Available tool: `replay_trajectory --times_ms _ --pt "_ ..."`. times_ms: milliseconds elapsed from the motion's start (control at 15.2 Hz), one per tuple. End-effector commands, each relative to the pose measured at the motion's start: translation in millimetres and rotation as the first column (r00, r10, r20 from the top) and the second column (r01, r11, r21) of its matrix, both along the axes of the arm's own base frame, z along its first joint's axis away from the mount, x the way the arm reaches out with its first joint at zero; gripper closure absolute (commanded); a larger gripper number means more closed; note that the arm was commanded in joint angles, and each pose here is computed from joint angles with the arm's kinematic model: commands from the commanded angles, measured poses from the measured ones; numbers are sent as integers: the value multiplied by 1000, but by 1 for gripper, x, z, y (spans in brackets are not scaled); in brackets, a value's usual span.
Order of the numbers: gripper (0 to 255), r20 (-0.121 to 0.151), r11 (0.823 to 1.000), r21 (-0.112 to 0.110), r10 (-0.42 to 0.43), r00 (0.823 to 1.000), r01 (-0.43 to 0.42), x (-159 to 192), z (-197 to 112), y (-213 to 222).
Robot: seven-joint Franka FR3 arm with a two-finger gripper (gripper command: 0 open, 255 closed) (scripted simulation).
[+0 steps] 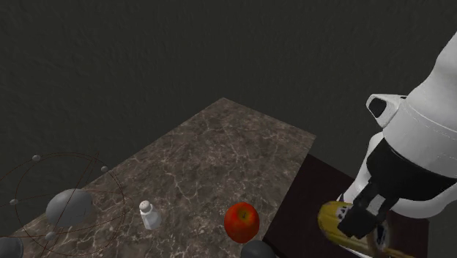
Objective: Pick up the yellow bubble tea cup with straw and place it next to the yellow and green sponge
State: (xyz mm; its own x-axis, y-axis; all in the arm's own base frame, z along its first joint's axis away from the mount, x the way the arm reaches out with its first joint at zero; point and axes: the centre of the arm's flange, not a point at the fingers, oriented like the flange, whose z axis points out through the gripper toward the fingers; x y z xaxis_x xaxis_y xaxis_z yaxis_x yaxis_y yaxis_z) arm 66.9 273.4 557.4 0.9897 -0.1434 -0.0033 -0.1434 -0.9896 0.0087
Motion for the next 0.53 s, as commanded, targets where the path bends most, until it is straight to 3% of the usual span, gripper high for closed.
replay_trajectory --times_ms 0,462 --pt "255 -1 1000 0 -2 1000 2 -23 0 14" --pt "255 -1 1000 0 -2 1000 2 -97 0 70"
